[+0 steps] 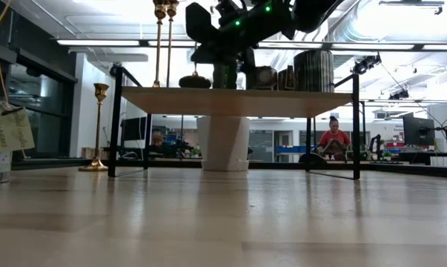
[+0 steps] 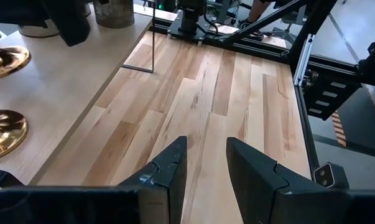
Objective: Pick & Place candle stick holders
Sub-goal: Put the gold candle holder on the shelf
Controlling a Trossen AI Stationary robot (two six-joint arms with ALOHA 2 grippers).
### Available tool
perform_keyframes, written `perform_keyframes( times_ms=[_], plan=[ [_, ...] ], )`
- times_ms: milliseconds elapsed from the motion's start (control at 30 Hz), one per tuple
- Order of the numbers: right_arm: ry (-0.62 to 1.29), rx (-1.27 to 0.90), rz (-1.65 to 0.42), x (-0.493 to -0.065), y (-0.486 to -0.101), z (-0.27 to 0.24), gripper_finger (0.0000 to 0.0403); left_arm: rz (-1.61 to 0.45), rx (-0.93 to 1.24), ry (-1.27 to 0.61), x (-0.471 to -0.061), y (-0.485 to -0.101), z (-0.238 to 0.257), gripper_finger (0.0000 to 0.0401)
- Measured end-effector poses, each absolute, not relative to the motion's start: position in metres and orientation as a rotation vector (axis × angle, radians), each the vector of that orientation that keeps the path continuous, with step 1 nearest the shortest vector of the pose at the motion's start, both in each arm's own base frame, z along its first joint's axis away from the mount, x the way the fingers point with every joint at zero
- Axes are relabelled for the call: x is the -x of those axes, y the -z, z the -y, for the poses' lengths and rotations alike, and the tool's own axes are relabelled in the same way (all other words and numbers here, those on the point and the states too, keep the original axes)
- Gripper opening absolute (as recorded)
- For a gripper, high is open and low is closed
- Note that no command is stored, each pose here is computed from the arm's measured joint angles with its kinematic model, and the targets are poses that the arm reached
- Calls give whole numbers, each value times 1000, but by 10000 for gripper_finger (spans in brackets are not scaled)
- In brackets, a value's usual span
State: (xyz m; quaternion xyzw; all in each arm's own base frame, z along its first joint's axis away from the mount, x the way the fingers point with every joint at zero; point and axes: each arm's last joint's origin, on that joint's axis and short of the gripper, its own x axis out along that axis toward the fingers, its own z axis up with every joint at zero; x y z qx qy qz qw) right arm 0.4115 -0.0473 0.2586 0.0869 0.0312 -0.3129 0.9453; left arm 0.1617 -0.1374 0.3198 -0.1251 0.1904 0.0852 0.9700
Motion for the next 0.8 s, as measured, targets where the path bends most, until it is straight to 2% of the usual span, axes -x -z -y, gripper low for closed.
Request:
perform_keyframes(
  times_ms=[267, 533, 800],
  plan=[
    [578, -181, -60, -413, -260, 44, 4, -385, 253, -171, -162, -320, 137, 110],
    [375, -149, -85, -415, -260, 43, 4, -389, 255, -165, -162, -320, 138, 110],
    [203, -159, -136, -413, -256, 65, 4, -392, 257, -160, -162, -320, 138, 110]
  ],
)
